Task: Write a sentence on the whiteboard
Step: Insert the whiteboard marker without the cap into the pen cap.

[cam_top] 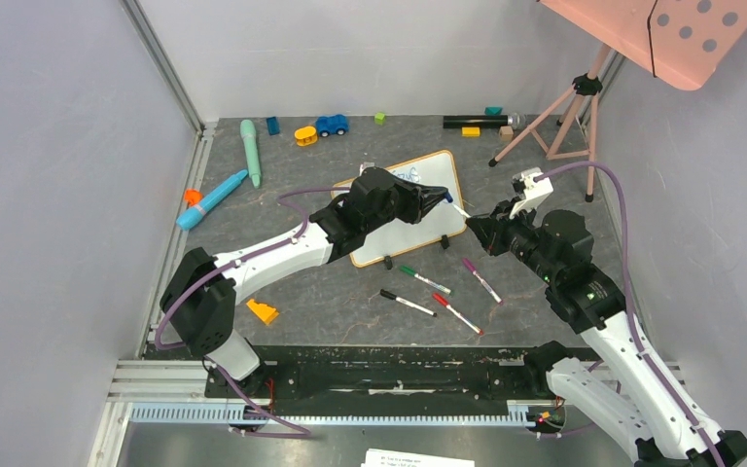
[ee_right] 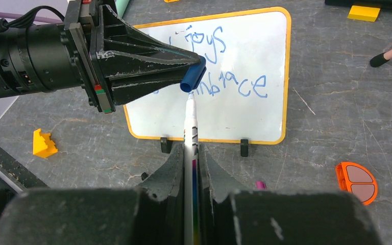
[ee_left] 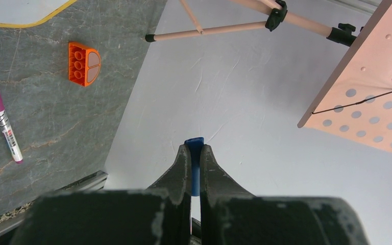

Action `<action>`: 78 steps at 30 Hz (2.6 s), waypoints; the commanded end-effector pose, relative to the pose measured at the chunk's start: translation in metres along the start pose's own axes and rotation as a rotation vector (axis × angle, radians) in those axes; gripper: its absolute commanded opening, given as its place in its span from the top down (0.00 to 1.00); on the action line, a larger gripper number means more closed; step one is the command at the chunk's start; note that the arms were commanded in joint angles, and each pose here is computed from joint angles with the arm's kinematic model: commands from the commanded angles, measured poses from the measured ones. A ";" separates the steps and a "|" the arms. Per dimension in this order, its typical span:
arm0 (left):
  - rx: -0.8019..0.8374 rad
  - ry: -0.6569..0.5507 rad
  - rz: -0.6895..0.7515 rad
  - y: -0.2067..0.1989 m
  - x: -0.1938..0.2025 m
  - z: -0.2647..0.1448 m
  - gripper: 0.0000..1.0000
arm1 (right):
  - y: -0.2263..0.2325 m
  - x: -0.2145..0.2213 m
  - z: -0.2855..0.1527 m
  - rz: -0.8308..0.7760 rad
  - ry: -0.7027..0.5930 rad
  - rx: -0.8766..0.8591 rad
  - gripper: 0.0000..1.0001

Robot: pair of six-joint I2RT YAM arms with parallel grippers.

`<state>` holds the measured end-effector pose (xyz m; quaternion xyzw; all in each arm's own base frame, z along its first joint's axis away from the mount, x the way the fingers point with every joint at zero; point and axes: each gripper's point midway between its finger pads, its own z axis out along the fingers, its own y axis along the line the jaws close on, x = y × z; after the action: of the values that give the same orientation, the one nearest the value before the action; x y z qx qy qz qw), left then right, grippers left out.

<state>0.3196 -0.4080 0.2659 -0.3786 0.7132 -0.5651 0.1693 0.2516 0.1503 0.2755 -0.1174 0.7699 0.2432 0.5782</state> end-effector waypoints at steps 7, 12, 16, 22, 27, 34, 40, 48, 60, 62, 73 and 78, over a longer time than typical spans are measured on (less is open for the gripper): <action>0.023 -0.003 0.049 -0.008 0.003 -0.001 0.98 | 0.005 -0.017 0.000 -0.008 -0.054 -0.017 1.00; 0.024 -0.005 0.067 -0.008 0.003 0.002 0.98 | 0.005 -0.017 0.000 -0.008 -0.053 -0.020 1.00; 0.022 -0.001 0.074 -0.008 0.004 0.003 0.98 | 0.005 -0.016 0.001 -0.008 -0.053 -0.020 1.00; 0.016 -0.002 0.101 -0.005 0.003 0.005 0.98 | 0.005 -0.016 0.001 -0.007 -0.053 -0.020 1.00; 0.017 0.006 0.100 -0.006 0.006 0.004 0.98 | 0.004 -0.015 0.002 -0.006 -0.051 -0.019 1.00; 0.027 0.026 0.086 -0.010 0.012 0.002 0.98 | 0.003 -0.013 0.004 -0.009 -0.047 -0.015 1.00; 0.044 0.046 0.058 -0.015 0.016 -0.002 0.98 | 0.002 -0.011 0.005 -0.008 -0.048 -0.011 1.00; 0.061 0.079 0.040 -0.019 0.035 -0.009 0.98 | -0.009 -0.013 0.016 -0.005 -0.071 0.040 1.00; 0.118 0.145 0.043 -0.033 0.066 -0.018 0.98 | -0.031 -0.033 0.047 -0.017 -0.176 0.160 1.00; 0.122 0.172 0.054 -0.034 0.074 -0.022 0.98 | -0.029 -0.034 0.051 -0.022 -0.185 0.147 1.00; 0.066 0.349 0.147 -0.027 0.122 -0.050 0.98 | -0.023 -0.017 0.065 0.012 -0.058 0.120 1.00; 0.044 0.387 0.145 -0.016 0.134 -0.061 0.98 | -0.017 -0.012 0.070 0.047 -0.032 0.089 1.00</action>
<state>0.3269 -0.4069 0.2549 -0.3977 0.7165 -0.5286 0.2214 0.3003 0.1672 0.2578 -0.0926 0.7818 0.2233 0.5747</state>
